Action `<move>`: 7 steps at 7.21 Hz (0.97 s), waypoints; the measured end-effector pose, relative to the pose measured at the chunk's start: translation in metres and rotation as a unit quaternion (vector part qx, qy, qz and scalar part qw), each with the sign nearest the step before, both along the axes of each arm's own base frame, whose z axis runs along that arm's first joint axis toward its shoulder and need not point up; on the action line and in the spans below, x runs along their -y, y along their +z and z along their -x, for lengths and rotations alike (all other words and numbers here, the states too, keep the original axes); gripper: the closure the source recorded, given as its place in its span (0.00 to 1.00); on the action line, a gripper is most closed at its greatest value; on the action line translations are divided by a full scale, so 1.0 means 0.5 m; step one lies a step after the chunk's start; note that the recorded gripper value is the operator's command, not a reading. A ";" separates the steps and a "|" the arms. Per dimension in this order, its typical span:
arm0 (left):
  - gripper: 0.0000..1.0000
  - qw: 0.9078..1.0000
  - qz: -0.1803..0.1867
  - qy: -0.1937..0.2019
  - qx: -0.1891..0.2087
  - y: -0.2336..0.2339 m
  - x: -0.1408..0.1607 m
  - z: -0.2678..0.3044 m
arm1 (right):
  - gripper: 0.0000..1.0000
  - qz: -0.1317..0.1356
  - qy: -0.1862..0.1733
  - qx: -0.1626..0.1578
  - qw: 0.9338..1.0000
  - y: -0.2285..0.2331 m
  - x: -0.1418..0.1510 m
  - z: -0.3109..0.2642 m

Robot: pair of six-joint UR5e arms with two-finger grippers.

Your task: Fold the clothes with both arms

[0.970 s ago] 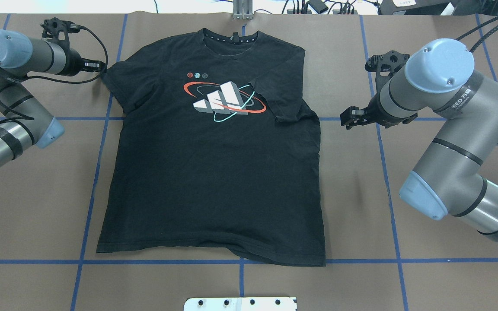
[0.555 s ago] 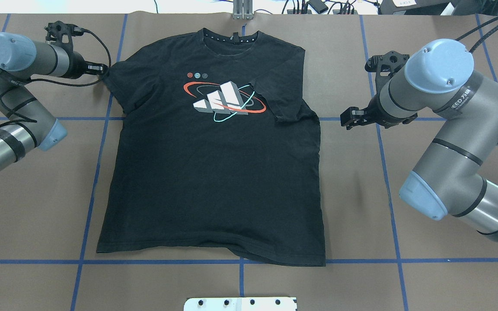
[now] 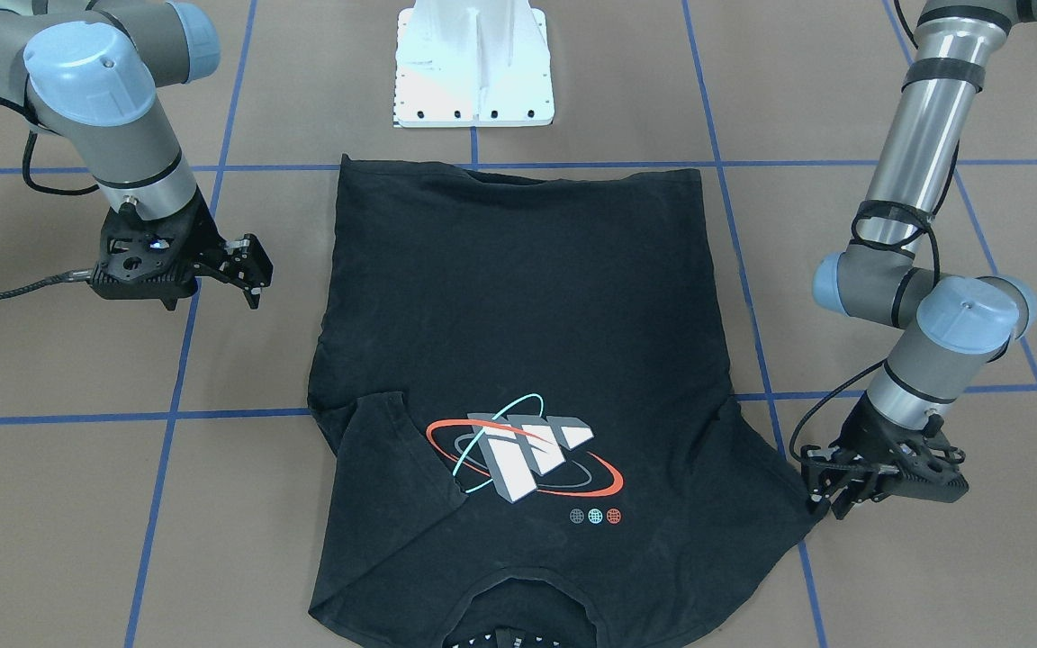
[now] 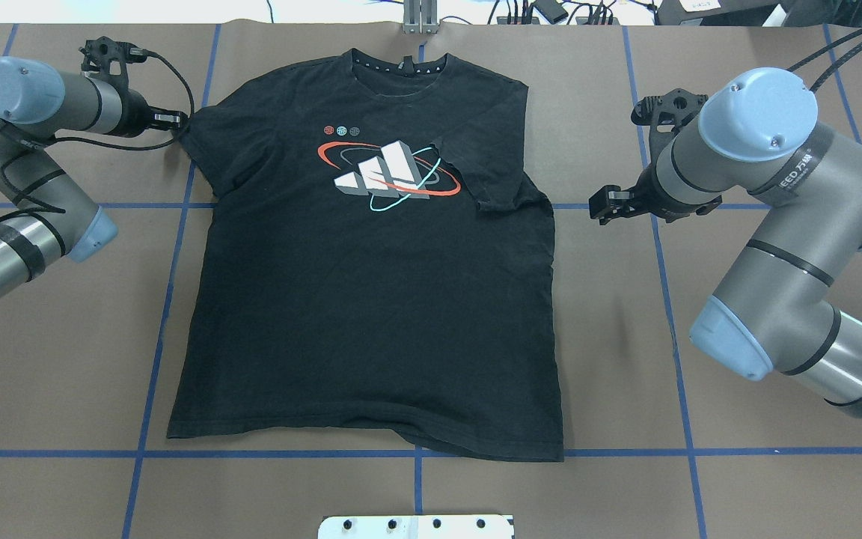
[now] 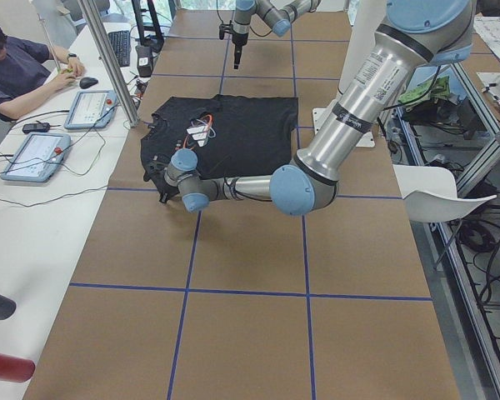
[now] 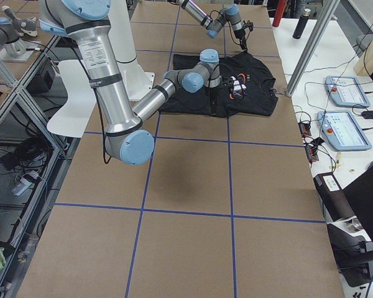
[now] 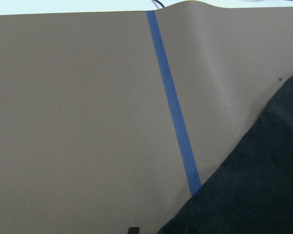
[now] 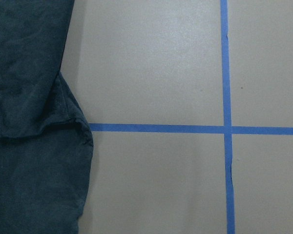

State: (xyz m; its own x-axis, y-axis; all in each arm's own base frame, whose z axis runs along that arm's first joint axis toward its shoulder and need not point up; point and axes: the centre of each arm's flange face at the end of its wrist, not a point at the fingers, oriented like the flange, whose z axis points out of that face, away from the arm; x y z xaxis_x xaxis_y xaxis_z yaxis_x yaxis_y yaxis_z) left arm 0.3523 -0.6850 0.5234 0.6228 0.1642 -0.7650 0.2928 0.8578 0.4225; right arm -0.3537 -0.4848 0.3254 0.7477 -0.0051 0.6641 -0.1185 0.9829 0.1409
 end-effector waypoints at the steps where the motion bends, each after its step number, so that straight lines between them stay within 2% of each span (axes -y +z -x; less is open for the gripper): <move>1: 0.59 1.000 0.000 0.000 0.000 0.005 -0.004 0.003 | 0.00 0.000 0.000 0.000 1.000 0.000 0.000 0.000; 2: 0.62 1.000 -0.001 0.000 -0.001 0.010 -0.010 0.006 | 0.00 0.001 0.001 0.000 1.000 -0.001 0.000 0.000; 3: 0.70 1.000 -0.002 0.001 -0.002 0.013 -0.015 0.008 | 0.00 0.001 0.002 0.001 1.000 -0.001 0.000 0.000; 5: 0.71 1.000 0.000 0.000 -0.006 0.012 -0.020 0.004 | 0.00 0.001 0.002 0.001 1.000 -0.002 0.000 0.001; 6: 0.76 1.000 0.004 -0.001 -0.010 0.009 -0.025 -0.004 | 0.00 0.001 0.002 0.001 1.000 -0.001 0.001 0.001; 7: 0.91 1.000 0.007 -0.002 -0.013 0.007 -0.026 -0.005 | 0.00 0.001 0.001 0.000 1.000 0.000 0.001 0.001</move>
State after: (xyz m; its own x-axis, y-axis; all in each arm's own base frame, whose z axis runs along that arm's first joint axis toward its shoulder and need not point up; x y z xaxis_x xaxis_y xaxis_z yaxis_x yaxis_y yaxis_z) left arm 0.3549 -0.6721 0.5270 0.6037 0.1513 -0.7827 0.3071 0.8619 0.4035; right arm -0.3542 -0.4853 0.3255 0.7478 -0.0016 0.6639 -0.1206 0.9830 0.1382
